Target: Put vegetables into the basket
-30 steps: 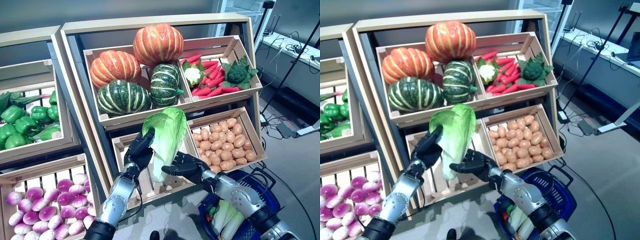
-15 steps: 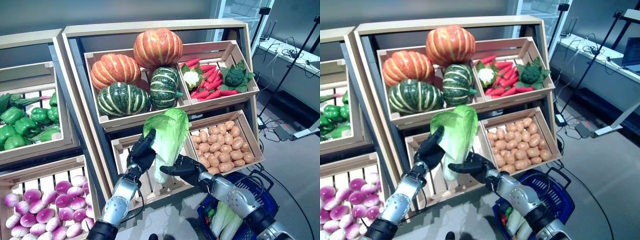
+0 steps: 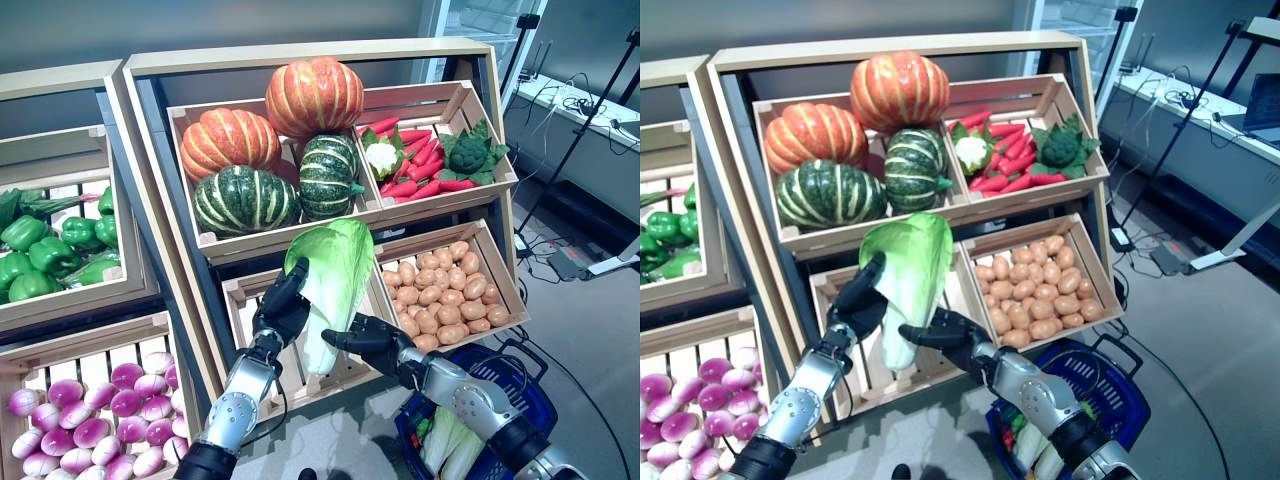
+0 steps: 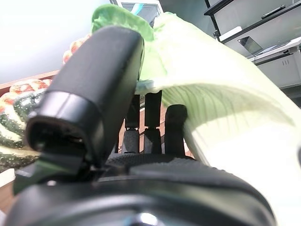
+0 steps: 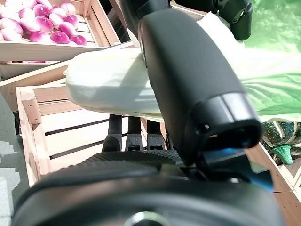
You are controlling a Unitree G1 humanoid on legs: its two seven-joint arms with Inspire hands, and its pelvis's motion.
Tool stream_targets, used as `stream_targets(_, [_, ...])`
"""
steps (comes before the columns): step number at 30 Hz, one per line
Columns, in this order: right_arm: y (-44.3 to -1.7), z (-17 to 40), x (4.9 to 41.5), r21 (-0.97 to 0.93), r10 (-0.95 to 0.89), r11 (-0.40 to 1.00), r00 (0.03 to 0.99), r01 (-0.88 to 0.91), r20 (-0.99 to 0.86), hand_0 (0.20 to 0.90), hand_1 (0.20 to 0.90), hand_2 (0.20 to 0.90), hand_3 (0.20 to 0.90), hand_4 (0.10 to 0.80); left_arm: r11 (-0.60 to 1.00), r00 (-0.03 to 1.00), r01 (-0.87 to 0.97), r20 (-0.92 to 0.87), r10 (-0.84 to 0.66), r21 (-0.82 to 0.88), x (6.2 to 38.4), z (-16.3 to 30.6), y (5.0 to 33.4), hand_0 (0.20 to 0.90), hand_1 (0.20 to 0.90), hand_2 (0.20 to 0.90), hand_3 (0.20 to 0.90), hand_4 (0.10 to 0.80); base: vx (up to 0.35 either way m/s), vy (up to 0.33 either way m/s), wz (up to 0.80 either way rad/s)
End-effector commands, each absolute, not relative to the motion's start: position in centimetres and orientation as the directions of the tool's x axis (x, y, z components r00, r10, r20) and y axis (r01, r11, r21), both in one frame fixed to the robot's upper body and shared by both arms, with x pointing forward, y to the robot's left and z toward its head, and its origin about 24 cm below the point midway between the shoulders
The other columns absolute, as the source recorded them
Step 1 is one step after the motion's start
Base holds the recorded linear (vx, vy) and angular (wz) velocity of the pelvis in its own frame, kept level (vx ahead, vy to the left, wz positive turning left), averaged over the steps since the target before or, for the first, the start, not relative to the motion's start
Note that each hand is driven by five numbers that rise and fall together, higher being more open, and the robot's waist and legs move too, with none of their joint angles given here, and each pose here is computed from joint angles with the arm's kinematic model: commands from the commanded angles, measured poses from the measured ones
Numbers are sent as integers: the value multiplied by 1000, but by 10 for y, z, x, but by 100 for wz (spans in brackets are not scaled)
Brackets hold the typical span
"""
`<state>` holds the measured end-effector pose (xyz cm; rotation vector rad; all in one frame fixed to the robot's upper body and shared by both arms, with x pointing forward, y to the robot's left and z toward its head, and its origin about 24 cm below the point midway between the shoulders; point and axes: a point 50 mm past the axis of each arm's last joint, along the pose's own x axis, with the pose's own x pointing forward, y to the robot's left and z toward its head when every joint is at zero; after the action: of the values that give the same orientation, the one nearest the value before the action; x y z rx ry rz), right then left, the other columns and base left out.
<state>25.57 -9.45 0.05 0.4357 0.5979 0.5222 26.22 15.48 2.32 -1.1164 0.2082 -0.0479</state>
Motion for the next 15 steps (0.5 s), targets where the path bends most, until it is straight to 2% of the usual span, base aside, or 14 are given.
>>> stream_targets(1, [-51, 57, 275, 655, 672, 588, 738, -475, -67, 300, 300, 300, 300, 400, 308, 952, 244, 166, -258, -920, 286, 77, 120, 300, 300, 300, 300, 400, 0, 0, 0])
stream_targets(2, [-53, 59, 276, 650, 664, 591, 746, -478, -55, 300, 300, 300, 300, 400, 314, 949, 251, 168, -267, -916, 286, 77, 120, 300, 300, 300, 300, 400, 0, 0, 0])
stream_targets(3, [-56, 63, 277, 652, 658, 586, 752, -481, -36, 300, 300, 300, 300, 400, 317, 945, 258, 170, -280, -913, 285, 76, 119, 411, 411, 411, 411, 474, 0, 0, 0])
stream_targets(4, [-60, 66, 277, 653, 654, 581, 756, -486, -18, 300, 300, 300, 300, 400, 311, 942, 264, 175, -287, -913, 285, 77, 120, 860, 860, 860, 860, 773, 0, 0, 0])
stream_targets(5, [-63, 68, 278, 649, 649, 581, 761, -491, -5, 300, 300, 300, 300, 400, 313, 940, 270, 178, -292, -911, 284, 78, 121, 900, 900, 900, 900, 800, 0, 0, 0])
stream_targets(10, [-85, 82, 279, 625, 607, 586, 790, -515, 82, 300, 300, 300, 300, 400, 314, 925, 306, 203, -320, -899, 282, 79, 126, 900, 900, 900, 900, 800, 0, 0, 0])
stream_targets(15, [-112, 85, 281, 575, 542, 649, 833, -499, 111, 300, 300, 300, 300, 400, 284, 907, 345, 240, -346, -894, 280, 82, 131, 900, 900, 900, 900, 800, 0, 0, 0])
